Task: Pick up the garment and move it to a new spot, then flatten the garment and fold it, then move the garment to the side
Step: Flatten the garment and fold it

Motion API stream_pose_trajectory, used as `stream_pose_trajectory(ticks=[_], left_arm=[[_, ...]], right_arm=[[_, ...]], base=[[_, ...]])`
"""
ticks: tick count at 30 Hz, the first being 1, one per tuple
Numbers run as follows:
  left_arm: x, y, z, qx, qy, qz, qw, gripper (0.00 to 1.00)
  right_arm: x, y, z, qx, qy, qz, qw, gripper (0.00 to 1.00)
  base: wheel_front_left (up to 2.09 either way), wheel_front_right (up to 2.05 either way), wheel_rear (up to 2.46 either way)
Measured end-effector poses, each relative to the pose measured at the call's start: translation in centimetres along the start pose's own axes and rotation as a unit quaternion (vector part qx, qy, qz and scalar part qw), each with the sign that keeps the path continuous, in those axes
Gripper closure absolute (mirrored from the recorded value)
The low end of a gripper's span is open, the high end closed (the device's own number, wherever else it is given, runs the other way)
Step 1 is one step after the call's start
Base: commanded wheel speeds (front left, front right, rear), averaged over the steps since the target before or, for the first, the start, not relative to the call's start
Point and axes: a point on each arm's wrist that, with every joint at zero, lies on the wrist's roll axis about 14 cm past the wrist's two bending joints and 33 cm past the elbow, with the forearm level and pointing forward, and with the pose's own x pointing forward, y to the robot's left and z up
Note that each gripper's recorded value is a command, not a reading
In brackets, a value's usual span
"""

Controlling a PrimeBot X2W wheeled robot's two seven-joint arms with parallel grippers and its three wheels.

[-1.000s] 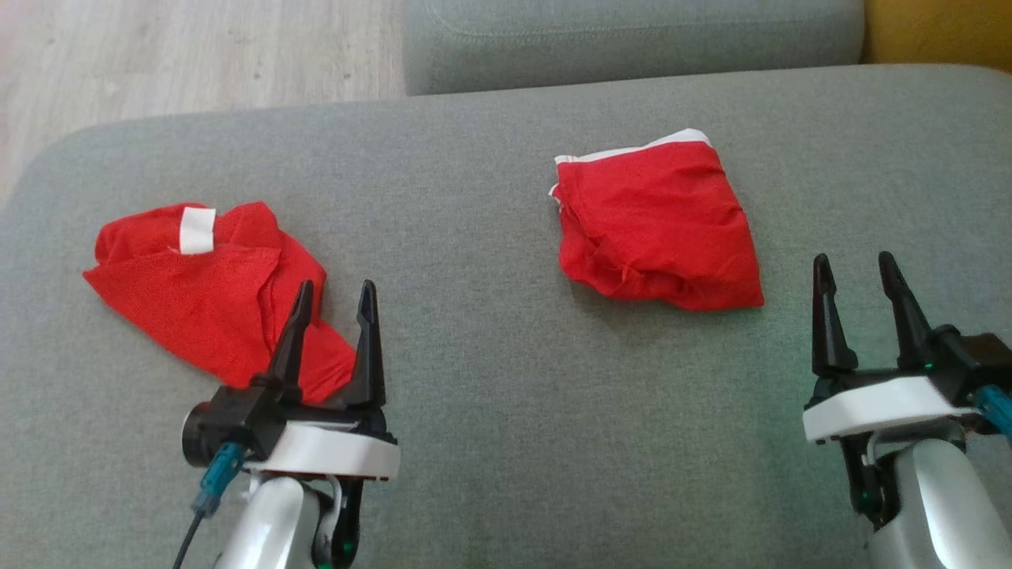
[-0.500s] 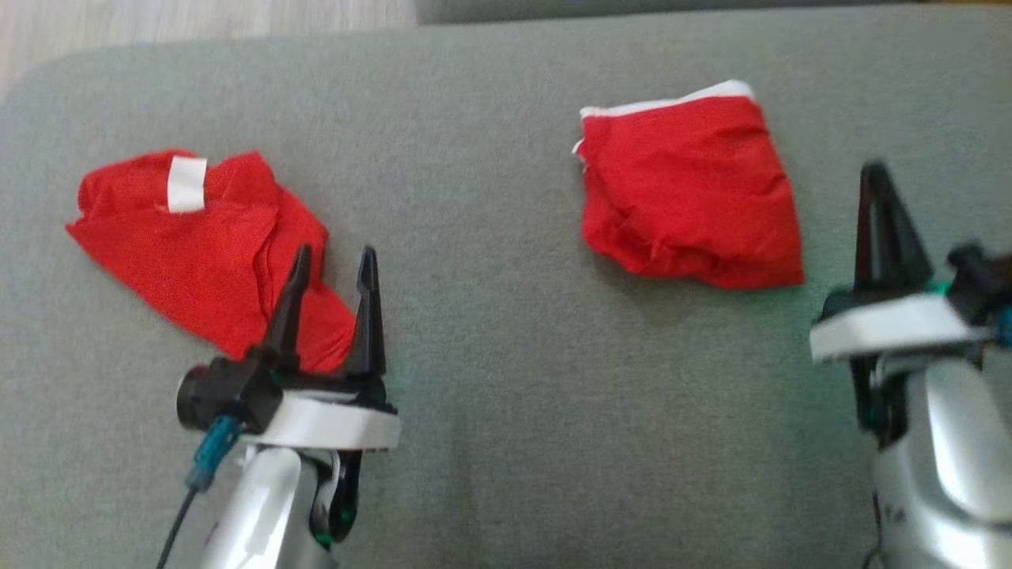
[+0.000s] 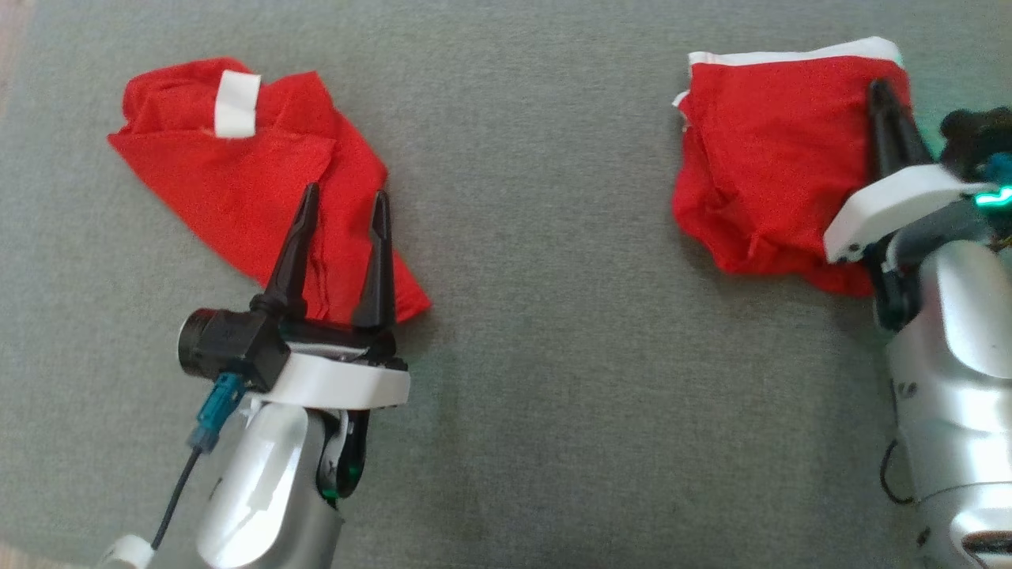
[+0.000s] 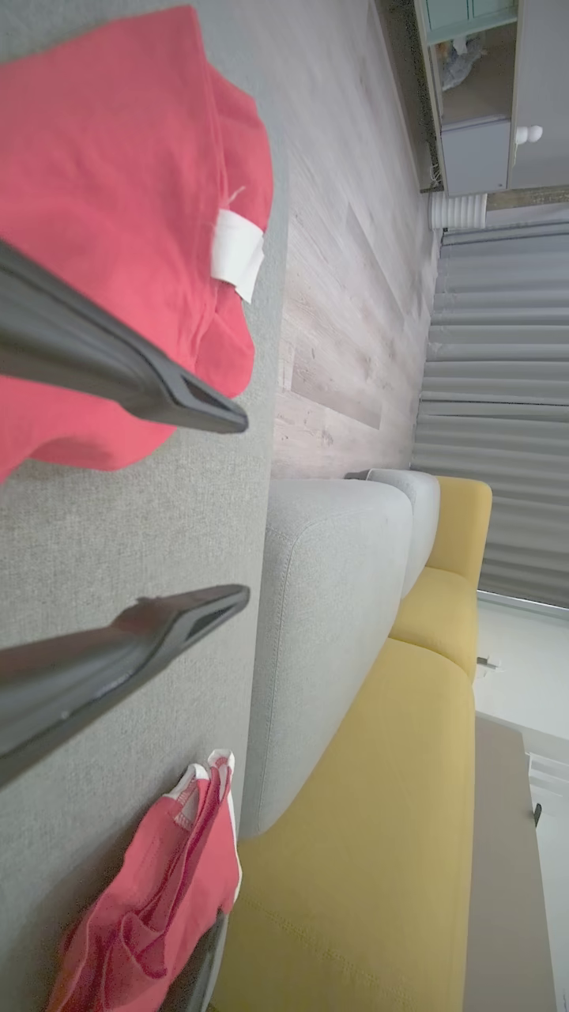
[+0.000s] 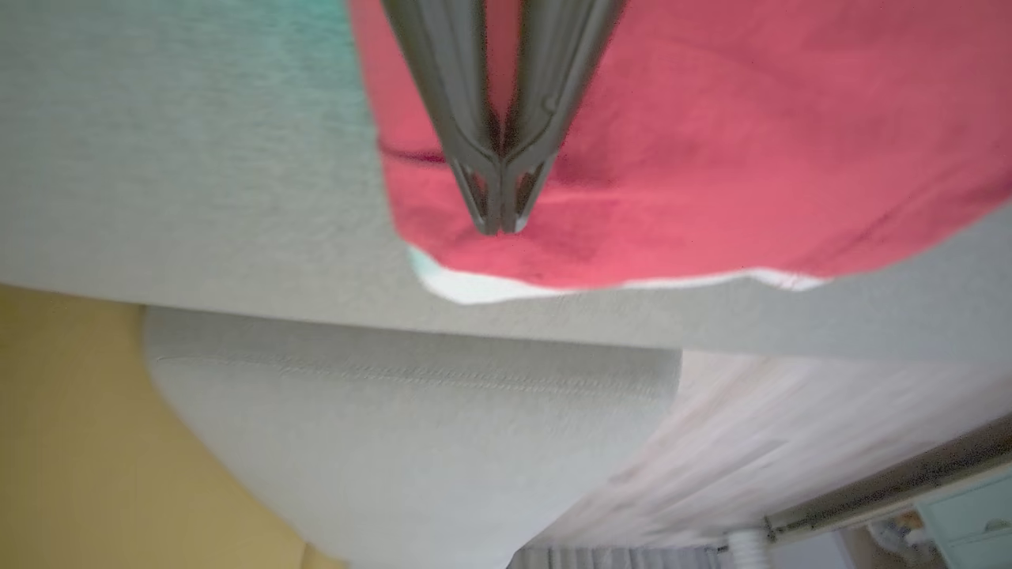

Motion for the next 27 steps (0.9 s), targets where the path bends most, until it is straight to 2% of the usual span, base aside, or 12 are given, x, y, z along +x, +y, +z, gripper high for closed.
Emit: stream_pose_trajectory(ticks=[4,9,16,19,23,27], left_arm=[[-0.2,0.4,-0.1,0.001,0.002,0.008,1.000,0.00],[-0.3,0.0,0.7,0.000,-0.008,0.002,1.000,0.00],[-0.4,-1.0,2.0,0.000,-0.025,-0.009,1.000,0.00],[-0.4,-1.2,1.9,-0.004,-0.024,-0.011,1.000,0.00],[-0.5,-1.1,1.9,-0.003,-0.024,-0.010,1.000,0.00],[-0.6,-1.2,2.2,-0.003,-0.026,-0.011,1.000,0.00]], right_arm=[[0.3,1.2,-2.4,-0.008,0.033,0.017,0.999,1.00],[0.1,2.1,-0.6,-0.009,-0.004,0.026,1.000,1.00],[-1.0,6.4,1.6,-0.021,-0.039,0.079,0.996,1.00],[-1.2,7.3,0.4,-0.030,-0.020,0.094,0.995,1.00],[-1.8,8.4,-2.7,-0.039,0.037,0.113,0.992,1.00],[-1.8,8.7,-2.5,-0.040,0.039,0.119,0.991,1.00]], base=[[0.00,0.00,0.00],[0.00,0.00,0.00],[0.00,0.00,0.00],[0.00,0.00,0.00],[0.00,0.00,0.00],[0.00,0.00,0.00]])
